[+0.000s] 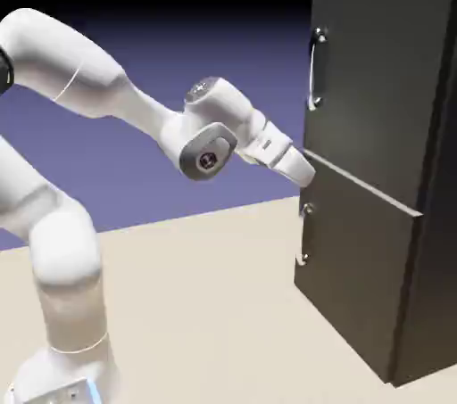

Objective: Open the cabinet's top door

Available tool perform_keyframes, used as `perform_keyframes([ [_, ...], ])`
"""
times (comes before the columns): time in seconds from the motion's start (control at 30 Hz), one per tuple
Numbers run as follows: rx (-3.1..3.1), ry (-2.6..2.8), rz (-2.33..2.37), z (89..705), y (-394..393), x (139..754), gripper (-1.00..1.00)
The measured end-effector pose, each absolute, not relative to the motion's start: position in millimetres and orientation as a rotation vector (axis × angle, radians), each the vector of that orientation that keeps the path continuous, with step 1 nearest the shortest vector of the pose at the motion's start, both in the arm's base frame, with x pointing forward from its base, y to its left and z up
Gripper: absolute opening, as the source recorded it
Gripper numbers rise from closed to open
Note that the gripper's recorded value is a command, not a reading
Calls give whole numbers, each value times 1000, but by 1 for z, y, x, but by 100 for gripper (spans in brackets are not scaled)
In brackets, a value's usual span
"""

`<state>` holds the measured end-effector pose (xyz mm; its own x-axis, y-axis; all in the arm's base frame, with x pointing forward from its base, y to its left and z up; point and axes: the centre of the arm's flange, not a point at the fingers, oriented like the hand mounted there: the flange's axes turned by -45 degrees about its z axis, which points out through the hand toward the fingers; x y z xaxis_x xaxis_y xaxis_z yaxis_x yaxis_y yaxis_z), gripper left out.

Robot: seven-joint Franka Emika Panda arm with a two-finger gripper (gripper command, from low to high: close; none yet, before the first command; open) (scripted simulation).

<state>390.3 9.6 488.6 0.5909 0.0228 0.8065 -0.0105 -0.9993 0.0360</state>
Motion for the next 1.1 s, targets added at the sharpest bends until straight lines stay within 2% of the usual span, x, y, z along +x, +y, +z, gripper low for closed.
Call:
perform_keyframes([
  [0.27, 2416, -88, 1906, 561, 42, 383, 0],
  [0.5, 2194, -60, 2194, 589, 76, 375, 0],
  [0.63, 2194, -59, 2193, 589, 73, 423, 0],
  [0.67, 2194, -60, 2194, 589, 73, 425, -100],
  [1.1, 2185, -53, 2221, 595, 72, 420, -100],
])
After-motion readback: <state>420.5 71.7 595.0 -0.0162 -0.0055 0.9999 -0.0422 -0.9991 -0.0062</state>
